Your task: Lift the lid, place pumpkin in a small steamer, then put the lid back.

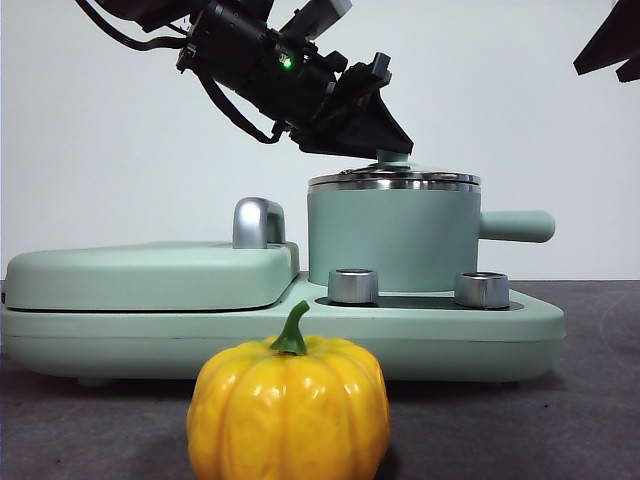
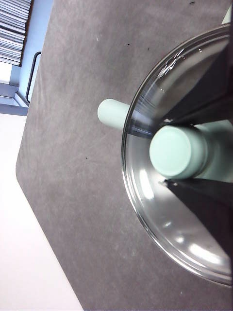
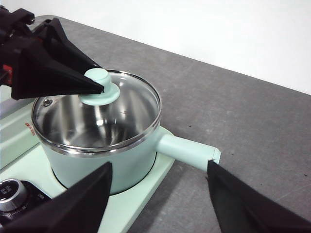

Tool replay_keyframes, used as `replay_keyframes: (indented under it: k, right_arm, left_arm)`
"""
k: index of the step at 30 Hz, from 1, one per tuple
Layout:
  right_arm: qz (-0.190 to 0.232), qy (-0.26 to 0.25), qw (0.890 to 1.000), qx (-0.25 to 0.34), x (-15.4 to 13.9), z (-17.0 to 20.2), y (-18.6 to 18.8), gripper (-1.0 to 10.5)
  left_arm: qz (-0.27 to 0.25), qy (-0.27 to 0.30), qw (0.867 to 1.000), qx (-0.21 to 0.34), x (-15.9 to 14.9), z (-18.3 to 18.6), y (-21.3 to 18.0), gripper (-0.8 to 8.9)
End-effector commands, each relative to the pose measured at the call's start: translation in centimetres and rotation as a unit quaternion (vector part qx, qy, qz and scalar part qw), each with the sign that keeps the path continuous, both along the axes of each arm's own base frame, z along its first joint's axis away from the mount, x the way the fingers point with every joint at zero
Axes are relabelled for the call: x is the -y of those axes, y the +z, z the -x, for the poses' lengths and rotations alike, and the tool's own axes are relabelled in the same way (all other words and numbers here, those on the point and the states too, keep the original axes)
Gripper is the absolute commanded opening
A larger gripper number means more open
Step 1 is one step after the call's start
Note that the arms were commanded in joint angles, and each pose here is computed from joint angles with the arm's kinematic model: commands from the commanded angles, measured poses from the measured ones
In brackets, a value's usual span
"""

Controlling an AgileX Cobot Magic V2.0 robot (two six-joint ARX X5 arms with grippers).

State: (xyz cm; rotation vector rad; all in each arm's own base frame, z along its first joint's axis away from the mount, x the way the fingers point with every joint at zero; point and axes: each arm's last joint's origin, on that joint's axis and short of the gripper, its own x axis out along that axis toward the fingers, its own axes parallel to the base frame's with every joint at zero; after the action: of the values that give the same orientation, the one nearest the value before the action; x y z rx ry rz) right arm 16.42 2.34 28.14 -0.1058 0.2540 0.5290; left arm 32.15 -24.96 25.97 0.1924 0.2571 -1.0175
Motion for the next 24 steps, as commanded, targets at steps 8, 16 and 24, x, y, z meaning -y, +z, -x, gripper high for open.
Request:
replay_keyframes:
  k: [8, 16, 24]
  right_arm:
    - [-0.005, 0.001, 1.000, 0.006, -0.1, -0.1, 0.5, 3.1]
    - [-0.005, 0.001, 1.000, 0.006, -0.1, -0.1, 0.5, 3.1]
    - [-0.005, 0.001, 1.000, 0.006, -0.1, -0.1, 0.5, 3.1]
  left_arm:
    - [0.002, -0.005, 1.000, 0.008, 0.6, -0.2, 0.2, 0.07]
    - [0.017, -0.004, 0.999, 0.028, 0.2, 0.4, 2.1, 0.07]
    - [0.040, 0.001, 0.997, 0.061, -1.0, 1.8, 5.5, 0.07]
